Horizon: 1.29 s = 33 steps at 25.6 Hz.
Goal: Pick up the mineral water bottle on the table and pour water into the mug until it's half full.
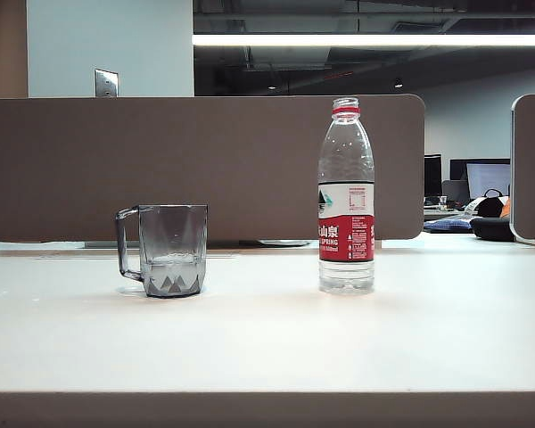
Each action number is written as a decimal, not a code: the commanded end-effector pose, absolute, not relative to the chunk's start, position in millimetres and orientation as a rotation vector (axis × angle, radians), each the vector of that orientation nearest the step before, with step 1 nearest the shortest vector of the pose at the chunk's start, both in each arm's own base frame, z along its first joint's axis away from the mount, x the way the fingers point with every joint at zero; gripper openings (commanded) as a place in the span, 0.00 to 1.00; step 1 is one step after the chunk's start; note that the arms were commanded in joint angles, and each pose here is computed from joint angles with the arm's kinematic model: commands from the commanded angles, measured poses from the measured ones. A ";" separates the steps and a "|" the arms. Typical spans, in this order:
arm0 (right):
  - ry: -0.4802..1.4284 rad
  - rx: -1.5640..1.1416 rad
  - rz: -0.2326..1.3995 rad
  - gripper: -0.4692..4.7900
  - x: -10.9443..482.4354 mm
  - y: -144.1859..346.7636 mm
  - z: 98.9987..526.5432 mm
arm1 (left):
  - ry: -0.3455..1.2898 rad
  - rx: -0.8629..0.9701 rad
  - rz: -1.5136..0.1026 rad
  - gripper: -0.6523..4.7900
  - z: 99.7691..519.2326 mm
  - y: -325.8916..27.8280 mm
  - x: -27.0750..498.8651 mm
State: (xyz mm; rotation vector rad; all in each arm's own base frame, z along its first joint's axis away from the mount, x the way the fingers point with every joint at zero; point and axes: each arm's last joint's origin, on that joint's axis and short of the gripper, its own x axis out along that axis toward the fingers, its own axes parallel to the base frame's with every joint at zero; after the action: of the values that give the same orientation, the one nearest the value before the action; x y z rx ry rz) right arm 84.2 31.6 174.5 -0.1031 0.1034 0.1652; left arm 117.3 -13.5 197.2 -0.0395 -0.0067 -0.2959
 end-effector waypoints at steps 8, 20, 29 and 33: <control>-0.010 -0.107 0.050 0.08 93.3 25.8 164.7 | -0.041 -0.001 -0.187 0.11 172.0 -10.4 117.3; -0.013 -0.060 -0.026 0.08 96.9 10.0 165.3 | -0.127 0.001 -0.147 0.11 180.1 -9.6 121.4; 0.030 -0.067 -0.025 0.08 96.8 9.9 161.1 | -0.039 -0.016 -0.200 0.11 171.6 -18.1 121.3; 0.030 -0.067 -0.025 0.08 96.8 9.9 161.1 | -0.027 -0.016 -0.199 0.11 170.5 -18.0 121.4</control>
State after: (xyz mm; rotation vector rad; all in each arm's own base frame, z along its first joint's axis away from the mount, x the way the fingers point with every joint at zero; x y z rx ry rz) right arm 96.5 9.9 161.5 -0.0739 0.0394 -0.0242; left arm 121.2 -18.2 168.8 -0.0164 -0.0185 -0.2004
